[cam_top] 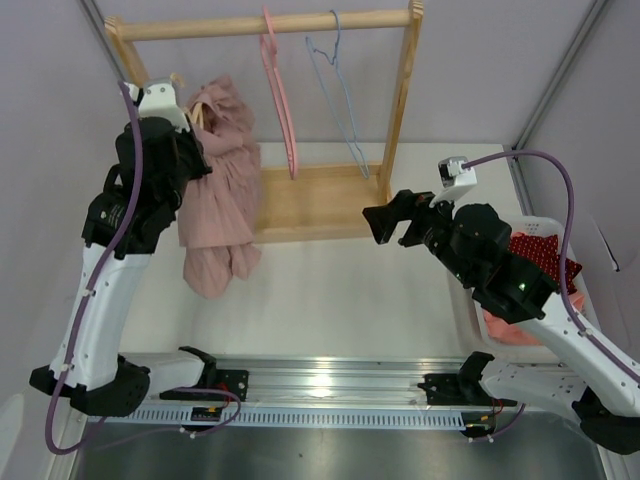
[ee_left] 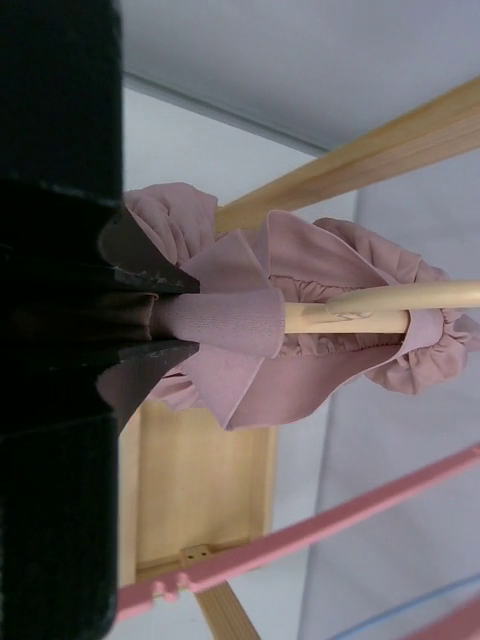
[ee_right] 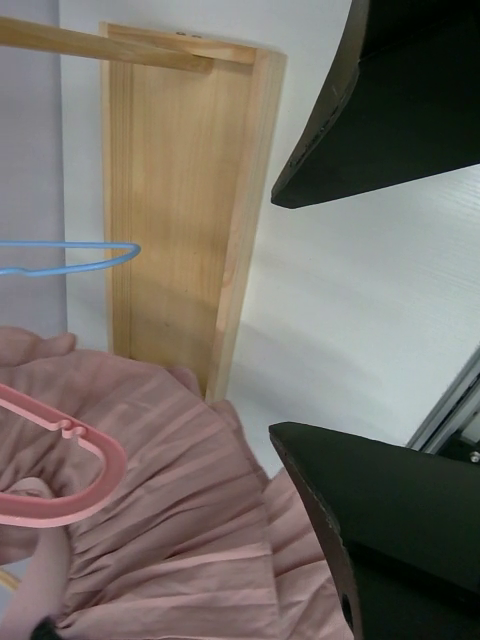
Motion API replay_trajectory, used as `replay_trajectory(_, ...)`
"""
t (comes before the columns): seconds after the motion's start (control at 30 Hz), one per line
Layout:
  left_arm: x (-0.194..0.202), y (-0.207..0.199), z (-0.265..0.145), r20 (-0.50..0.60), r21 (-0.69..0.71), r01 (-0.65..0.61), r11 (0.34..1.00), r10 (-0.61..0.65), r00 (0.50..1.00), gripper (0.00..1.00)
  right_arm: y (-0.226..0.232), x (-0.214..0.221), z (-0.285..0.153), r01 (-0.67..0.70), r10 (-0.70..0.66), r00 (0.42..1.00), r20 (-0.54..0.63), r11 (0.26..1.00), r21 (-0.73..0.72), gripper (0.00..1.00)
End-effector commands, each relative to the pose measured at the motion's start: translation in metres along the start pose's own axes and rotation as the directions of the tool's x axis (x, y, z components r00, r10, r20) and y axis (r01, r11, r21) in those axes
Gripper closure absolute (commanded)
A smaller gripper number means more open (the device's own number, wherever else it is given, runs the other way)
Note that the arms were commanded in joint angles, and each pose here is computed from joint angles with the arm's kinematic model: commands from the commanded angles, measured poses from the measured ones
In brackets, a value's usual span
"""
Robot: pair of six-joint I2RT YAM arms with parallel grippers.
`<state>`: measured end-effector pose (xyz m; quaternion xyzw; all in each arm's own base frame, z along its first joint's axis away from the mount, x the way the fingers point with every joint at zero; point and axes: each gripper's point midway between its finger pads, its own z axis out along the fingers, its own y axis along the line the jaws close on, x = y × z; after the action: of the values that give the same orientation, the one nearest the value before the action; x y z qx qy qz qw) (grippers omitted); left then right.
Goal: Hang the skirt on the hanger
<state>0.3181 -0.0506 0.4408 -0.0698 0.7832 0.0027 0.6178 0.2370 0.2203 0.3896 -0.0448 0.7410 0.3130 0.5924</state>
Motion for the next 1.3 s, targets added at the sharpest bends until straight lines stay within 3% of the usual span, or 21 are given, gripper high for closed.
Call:
replay_trajectory(0.0,-0.073,-0.011,-0.01,0.227,0.096,-0.008,0.995,-0.014,0.974,1.0,0.011,-0.025,-0.002,0.025,-0.022,0.998,0.052,0.998,-0.052,0.05)
replay_trajectory(0.17,-0.104,-0.003,-0.015,0.313,0.087,-0.013,0.996,-0.015,0.95,1.0,0.01,-0.036,0.002,0.039,-0.034,0.997,0.074,0.997,-0.065,0.05)
replay_trajectory(0.57,-0.124,0.009,0.004,0.379,0.118,0.02,0.993,-0.064,0.923,1.0,0.004,-0.047,0.019,0.032,-0.022,0.995,0.102,0.995,-0.099,0.05)
replay_trajectory(1.27,-0.128,0.012,0.049,0.344,0.126,0.05,0.991,-0.09,0.934,1.0,-0.015,-0.046,0.033,-0.007,0.023,0.993,0.117,0.992,-0.129,0.05)
